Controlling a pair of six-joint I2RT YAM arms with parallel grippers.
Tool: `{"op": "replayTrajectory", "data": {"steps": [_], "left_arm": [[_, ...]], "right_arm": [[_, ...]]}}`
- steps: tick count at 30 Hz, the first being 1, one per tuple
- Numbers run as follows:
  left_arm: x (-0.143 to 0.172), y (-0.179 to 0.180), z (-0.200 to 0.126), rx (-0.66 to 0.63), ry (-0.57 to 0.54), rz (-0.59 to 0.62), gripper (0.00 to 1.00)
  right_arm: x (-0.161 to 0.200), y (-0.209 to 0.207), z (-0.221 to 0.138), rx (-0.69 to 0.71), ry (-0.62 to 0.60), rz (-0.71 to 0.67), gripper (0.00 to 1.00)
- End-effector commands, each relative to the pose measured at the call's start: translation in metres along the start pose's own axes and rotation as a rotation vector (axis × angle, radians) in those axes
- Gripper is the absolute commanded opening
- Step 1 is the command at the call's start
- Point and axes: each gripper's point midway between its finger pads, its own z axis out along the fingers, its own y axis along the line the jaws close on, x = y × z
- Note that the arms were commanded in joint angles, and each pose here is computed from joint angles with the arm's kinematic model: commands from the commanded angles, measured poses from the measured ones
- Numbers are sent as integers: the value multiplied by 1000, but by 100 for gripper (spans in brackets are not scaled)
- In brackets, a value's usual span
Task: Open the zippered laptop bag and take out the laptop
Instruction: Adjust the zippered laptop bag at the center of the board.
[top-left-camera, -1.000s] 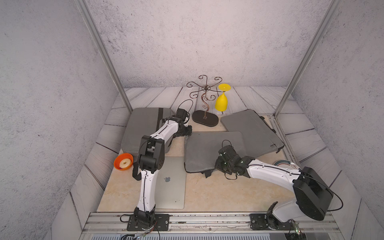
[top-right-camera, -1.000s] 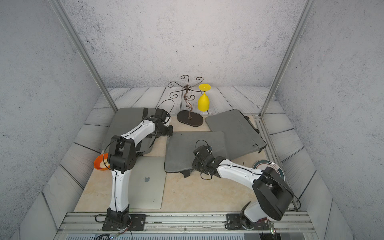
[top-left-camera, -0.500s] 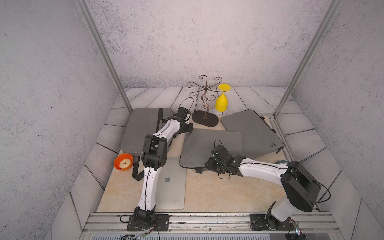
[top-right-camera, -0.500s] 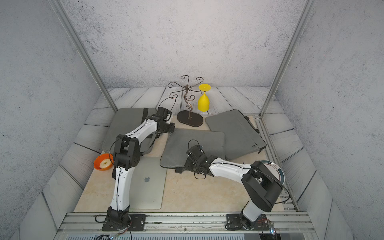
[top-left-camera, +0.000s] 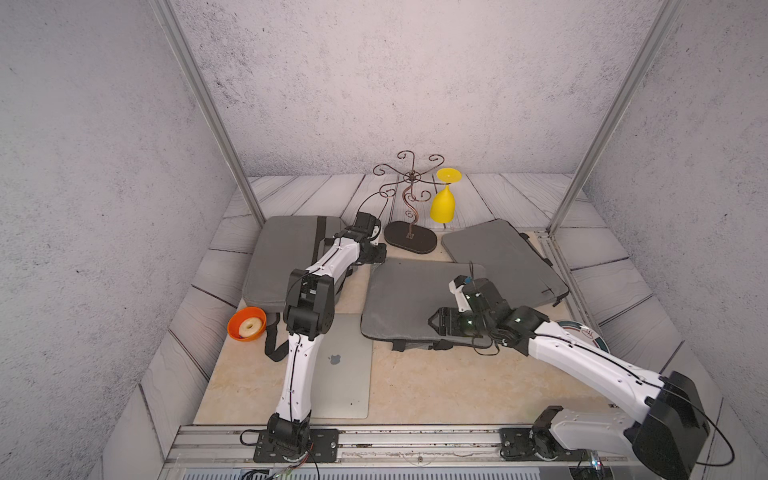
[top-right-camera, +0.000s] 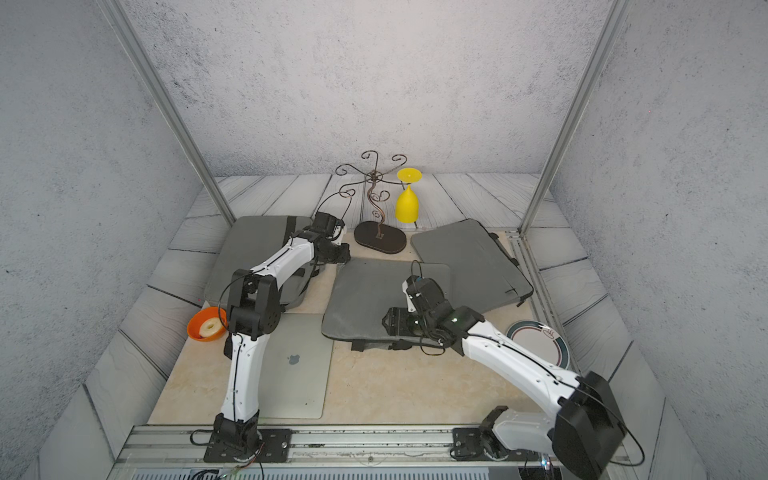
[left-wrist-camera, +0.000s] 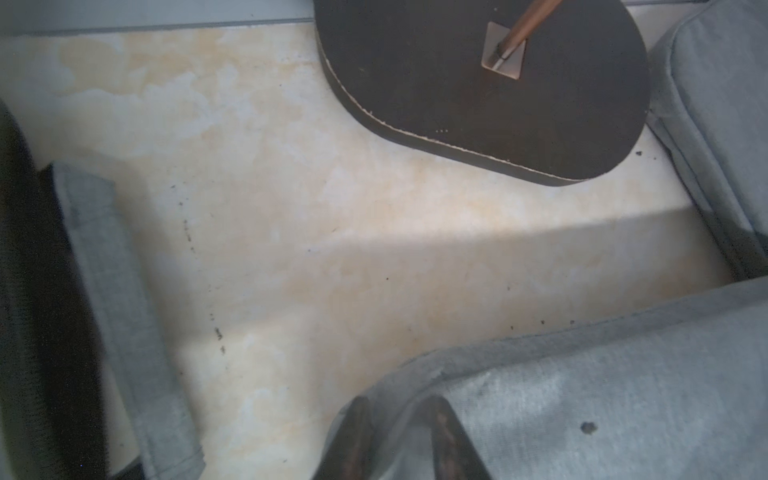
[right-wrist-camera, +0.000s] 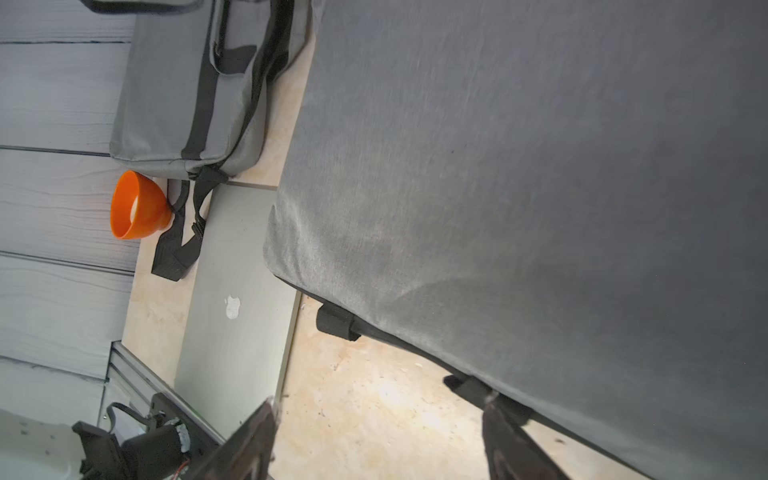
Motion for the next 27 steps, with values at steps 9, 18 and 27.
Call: {"op": "replayTrajectory", "data": {"steps": [9,18,27], "left_arm": [[-6,-77,-104,203,-152,199,56],[70,-151,-149,305,-130,430,59],[160,-211,-156,403,-178,818,62]], "right_arm": [[15,-70,-56,100,56,-362,83],[-2,-109,-48,136,49,-250,89],[-10,-141,-42,102,29,-80,90]]}}
